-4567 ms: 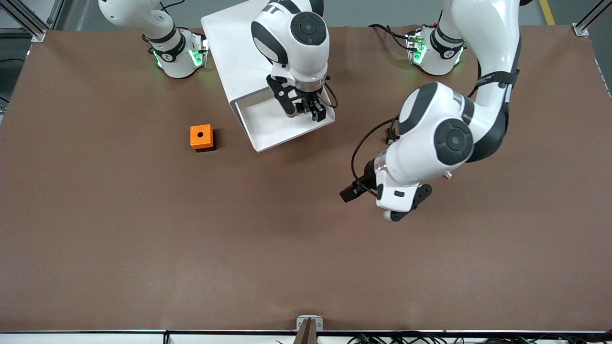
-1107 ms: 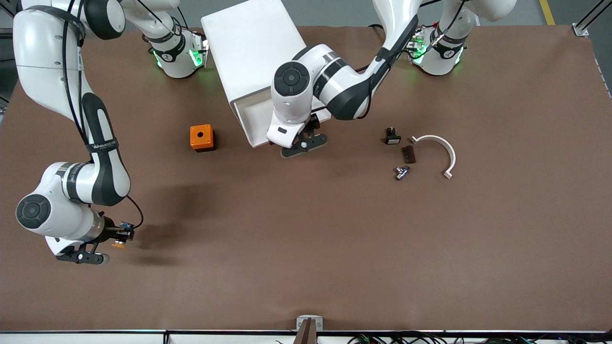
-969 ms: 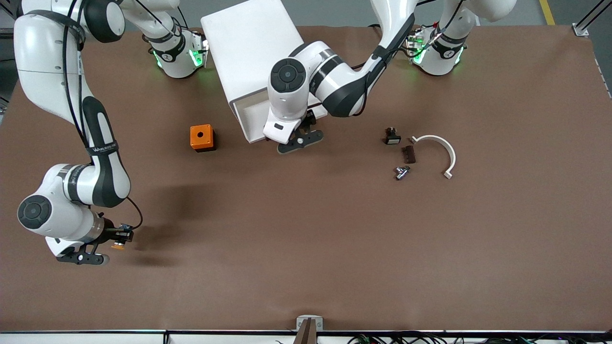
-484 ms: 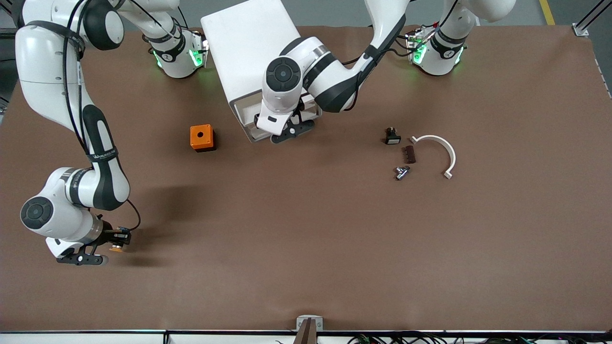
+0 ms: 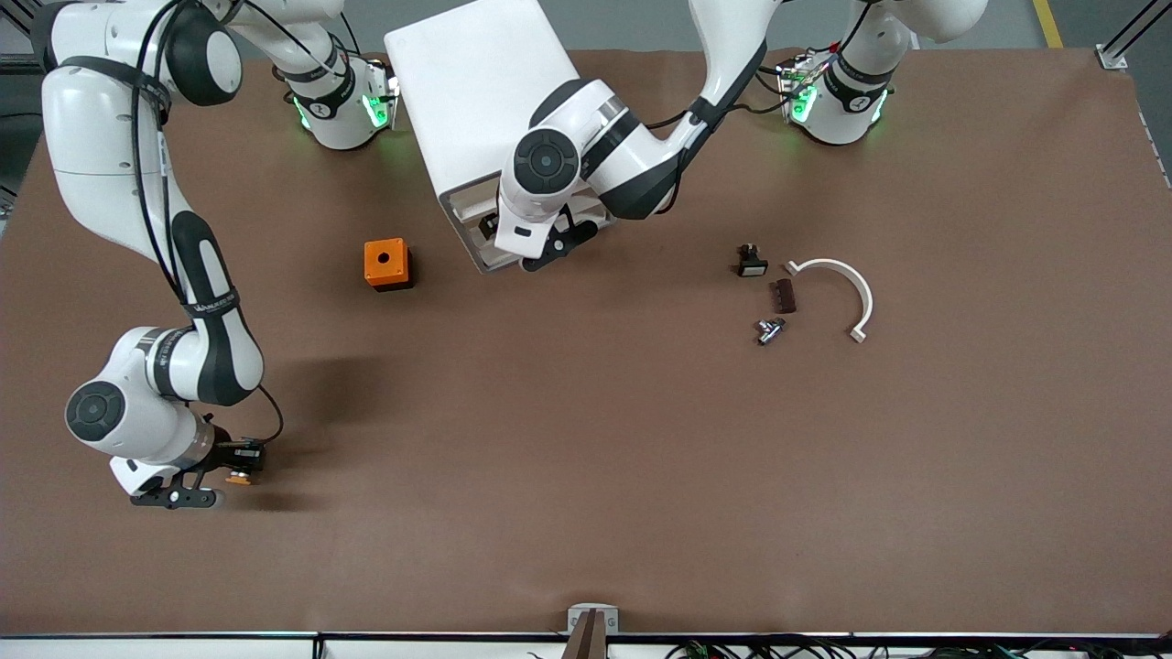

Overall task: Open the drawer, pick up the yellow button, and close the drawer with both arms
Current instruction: 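Push the drawer shut with the left gripper while the right gripper lowers the button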

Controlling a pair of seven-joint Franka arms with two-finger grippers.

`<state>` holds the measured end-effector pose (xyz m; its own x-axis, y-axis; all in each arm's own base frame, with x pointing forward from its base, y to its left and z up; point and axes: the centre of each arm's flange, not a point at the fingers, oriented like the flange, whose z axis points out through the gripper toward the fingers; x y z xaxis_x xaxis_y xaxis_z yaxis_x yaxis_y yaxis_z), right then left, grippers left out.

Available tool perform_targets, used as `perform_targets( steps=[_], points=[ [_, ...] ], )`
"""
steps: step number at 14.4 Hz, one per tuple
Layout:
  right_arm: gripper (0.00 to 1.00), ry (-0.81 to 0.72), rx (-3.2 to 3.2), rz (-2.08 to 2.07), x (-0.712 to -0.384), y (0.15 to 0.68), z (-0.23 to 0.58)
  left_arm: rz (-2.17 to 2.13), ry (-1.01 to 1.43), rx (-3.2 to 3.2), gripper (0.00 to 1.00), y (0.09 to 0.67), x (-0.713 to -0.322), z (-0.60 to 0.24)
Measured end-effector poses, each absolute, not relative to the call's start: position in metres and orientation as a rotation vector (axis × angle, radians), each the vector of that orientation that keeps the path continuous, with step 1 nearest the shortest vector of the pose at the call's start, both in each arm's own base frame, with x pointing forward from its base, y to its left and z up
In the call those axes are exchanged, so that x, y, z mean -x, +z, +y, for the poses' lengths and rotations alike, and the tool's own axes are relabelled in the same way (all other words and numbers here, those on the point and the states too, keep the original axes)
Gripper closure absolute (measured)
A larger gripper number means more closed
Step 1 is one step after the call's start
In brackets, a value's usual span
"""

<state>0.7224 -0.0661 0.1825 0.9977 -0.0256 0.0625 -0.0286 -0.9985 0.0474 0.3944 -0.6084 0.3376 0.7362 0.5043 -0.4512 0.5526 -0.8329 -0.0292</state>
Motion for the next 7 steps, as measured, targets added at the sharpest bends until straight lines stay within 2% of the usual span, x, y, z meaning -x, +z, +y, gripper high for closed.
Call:
perform_targets(
  steps=[3, 7],
  points=[
    [0.59, 0.098, -3.092, -0.036, -0.723, 0.182, -0.064, 0.899, -0.76, -2.788, 0.0, 0.332, -0.391, -0.609],
    [0.26, 0.11, -3.093, -0.004, -0.726, 0.184, -0.05, 0.921, -0.783, -2.776, 0.0, 0.328, -0.391, -0.61]
  ],
)
